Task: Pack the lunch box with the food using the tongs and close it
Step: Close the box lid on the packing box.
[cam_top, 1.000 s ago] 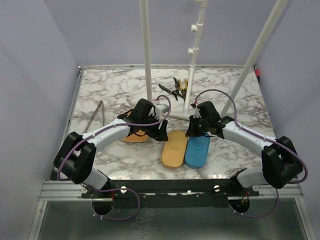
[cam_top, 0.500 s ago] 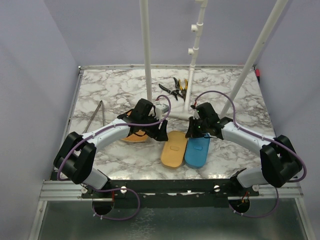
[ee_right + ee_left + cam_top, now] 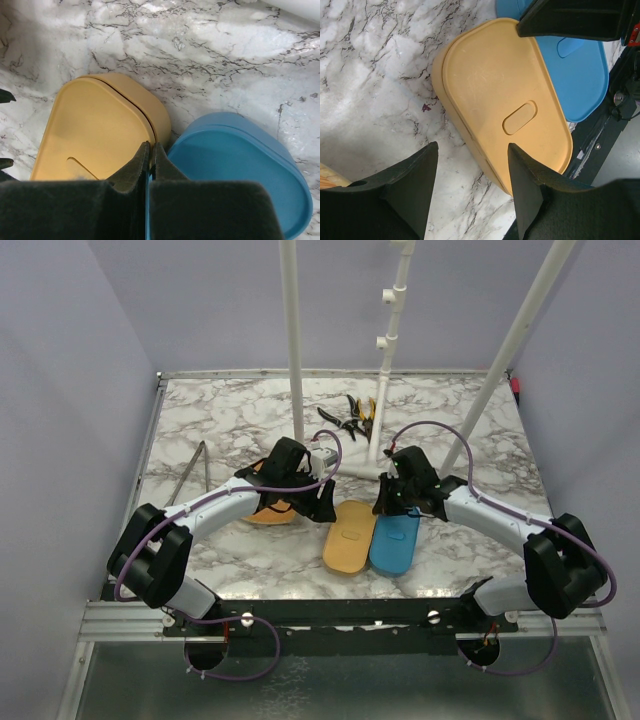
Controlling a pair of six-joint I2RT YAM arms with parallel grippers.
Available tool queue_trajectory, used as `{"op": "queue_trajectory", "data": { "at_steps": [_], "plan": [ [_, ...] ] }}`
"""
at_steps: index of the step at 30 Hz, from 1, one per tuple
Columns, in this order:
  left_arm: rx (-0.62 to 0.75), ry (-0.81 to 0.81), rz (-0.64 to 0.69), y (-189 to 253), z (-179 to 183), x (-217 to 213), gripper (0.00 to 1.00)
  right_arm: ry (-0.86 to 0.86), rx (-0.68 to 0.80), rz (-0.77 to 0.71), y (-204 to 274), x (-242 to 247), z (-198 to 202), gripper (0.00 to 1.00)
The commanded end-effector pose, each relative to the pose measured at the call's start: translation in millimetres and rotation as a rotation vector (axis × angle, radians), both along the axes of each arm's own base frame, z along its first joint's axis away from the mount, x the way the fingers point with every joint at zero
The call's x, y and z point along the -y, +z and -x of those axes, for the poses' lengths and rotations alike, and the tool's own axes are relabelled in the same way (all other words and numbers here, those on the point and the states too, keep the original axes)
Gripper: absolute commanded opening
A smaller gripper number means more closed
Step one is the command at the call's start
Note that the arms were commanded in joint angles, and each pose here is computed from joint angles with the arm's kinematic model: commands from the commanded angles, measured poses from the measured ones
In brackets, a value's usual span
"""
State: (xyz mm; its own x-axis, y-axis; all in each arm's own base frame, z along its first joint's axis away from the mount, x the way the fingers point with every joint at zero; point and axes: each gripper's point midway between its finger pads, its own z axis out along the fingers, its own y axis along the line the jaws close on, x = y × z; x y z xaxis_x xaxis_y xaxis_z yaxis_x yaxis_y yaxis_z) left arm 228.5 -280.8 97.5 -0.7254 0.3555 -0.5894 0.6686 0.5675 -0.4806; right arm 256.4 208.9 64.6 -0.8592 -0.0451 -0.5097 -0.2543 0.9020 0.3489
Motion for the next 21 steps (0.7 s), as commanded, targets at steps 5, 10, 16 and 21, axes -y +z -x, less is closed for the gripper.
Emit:
{"op": "queue_trajectory", "data": {
  "at_steps": [5,10,16,21],
  "plan": [
    [0.010,0.001,0.006,3.5,-1.5,1.7,0.59,-0.069,0.072,0.020,7.9,8.8,-12.3,0.01],
    [0.010,-0.001,0.007,3.9,-1.3,2.0,0.59,-0.065,0.074,0.018,7.6,7.2,-14.2,0.01],
    [0.009,-0.002,0.007,3.6,-0.8,2.1,0.59,-0.057,0.066,0.009,2.8,4.5,-13.1,0.01],
    [0.006,-0.002,0.007,2.9,-1.0,1.9,0.59,-0.070,0.079,-0.009,5.6,2.8,-15.7,0.01]
  ]
}}
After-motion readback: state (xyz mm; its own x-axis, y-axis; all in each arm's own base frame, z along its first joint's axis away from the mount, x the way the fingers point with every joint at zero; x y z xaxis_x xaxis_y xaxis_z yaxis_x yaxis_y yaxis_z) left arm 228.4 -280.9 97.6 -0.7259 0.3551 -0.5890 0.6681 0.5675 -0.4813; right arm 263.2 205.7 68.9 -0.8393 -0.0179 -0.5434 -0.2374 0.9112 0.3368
